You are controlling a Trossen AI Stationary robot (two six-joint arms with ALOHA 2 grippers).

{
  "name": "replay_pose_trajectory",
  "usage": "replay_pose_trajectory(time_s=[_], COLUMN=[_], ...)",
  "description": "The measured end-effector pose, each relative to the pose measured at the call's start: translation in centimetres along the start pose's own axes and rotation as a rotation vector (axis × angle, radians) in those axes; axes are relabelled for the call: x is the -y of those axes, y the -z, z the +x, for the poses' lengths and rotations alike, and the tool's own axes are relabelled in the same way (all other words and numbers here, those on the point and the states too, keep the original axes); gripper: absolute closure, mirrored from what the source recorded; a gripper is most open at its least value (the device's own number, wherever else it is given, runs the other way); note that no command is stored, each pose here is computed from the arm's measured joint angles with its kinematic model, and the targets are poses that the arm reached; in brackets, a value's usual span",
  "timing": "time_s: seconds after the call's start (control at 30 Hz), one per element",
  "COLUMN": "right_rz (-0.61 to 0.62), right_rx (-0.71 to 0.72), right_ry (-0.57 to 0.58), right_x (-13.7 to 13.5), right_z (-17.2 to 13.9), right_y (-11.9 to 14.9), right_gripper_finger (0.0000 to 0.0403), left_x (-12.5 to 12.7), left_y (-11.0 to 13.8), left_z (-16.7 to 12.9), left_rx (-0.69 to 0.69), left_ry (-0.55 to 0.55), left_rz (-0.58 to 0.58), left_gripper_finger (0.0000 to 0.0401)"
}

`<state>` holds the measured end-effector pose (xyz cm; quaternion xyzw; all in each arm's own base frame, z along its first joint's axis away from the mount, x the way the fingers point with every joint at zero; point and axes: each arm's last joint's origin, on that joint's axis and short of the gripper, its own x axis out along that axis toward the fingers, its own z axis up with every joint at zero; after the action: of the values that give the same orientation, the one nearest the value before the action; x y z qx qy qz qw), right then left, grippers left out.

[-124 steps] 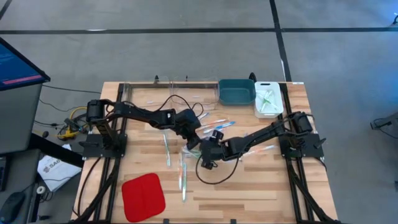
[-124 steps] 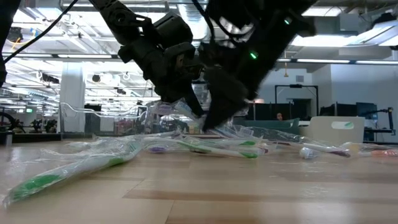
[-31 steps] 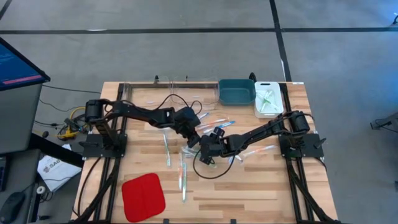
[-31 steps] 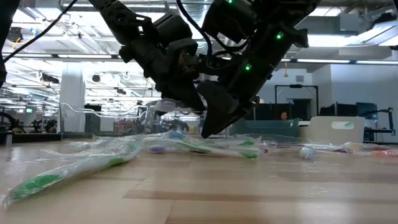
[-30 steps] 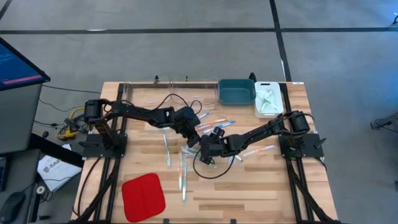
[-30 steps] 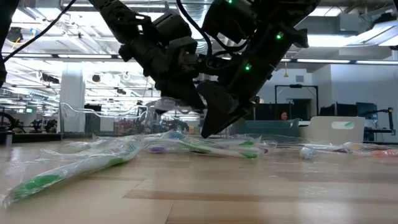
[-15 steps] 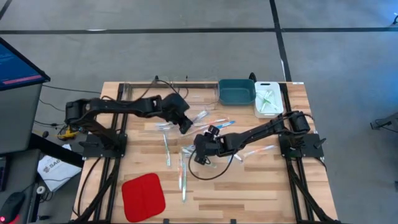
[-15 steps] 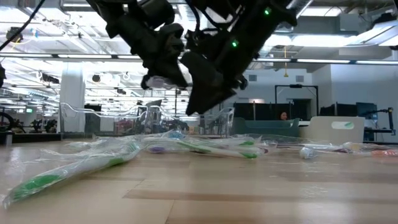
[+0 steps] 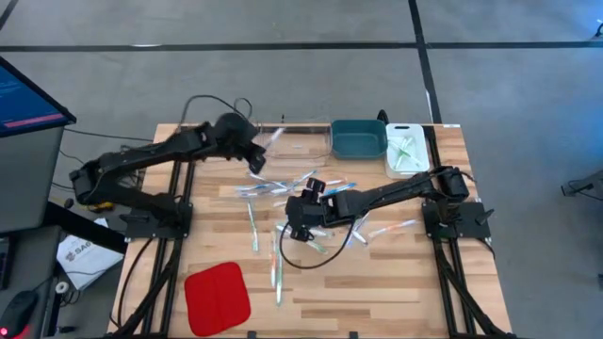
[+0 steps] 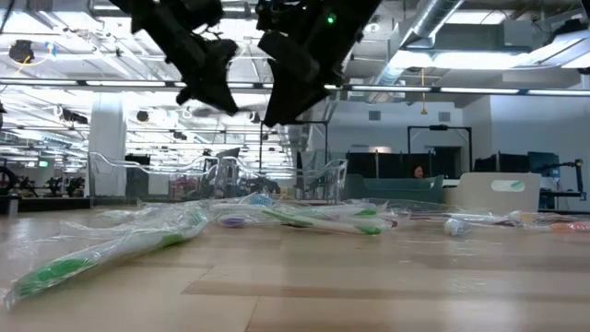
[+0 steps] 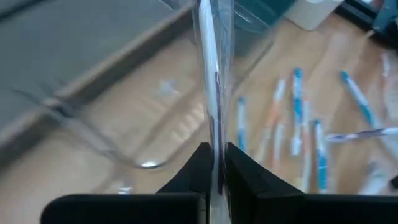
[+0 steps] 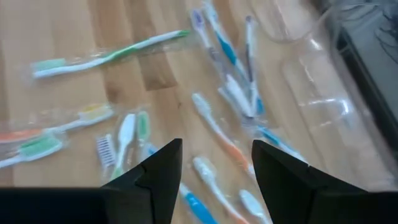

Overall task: Pick & Place Toothbrushes
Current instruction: Put the violet toothbrush into the left transparent bin

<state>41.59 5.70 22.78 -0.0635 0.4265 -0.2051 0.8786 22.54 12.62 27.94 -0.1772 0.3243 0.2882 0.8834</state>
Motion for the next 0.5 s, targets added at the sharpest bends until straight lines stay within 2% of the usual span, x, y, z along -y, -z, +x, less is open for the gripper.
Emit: replay_pose_trajectory(time_s=[0.1, 0.27, 0.43, 0.5], right_rz=[-0.004, -0.002, 0.021, 0.031], right_rx=[-0.025, -0.06, -0.045, -0.028], right_ry=[0.017, 0.041, 0.062, 0.071], right_x=[0.8, 2.1, 3.3, 3.6], right_z=[-0.4, -1.0, -1.7, -2.0], right_y=[-0.6, -1.6, -2.9, -3.4], right_gripper_finger=[0.0214, 0.0214, 0.0214, 0.0214], left_x=[-1.9, -5.5, -8.4, -9.4], left_y=[0.0, 0.8, 1.1, 1.1], left_z=[-1.3, -1.9, -1.5, -1.3], left_rx=[0.003, -0.11, -0.185, -0.205], left_ry=[-0.086, -0.213, -0.306, -0.333], left_rz=[0.005, -0.064, 0.073, 0.088], left_gripper_finger=[0.0388, 0.0388, 0.0388, 0.0388])
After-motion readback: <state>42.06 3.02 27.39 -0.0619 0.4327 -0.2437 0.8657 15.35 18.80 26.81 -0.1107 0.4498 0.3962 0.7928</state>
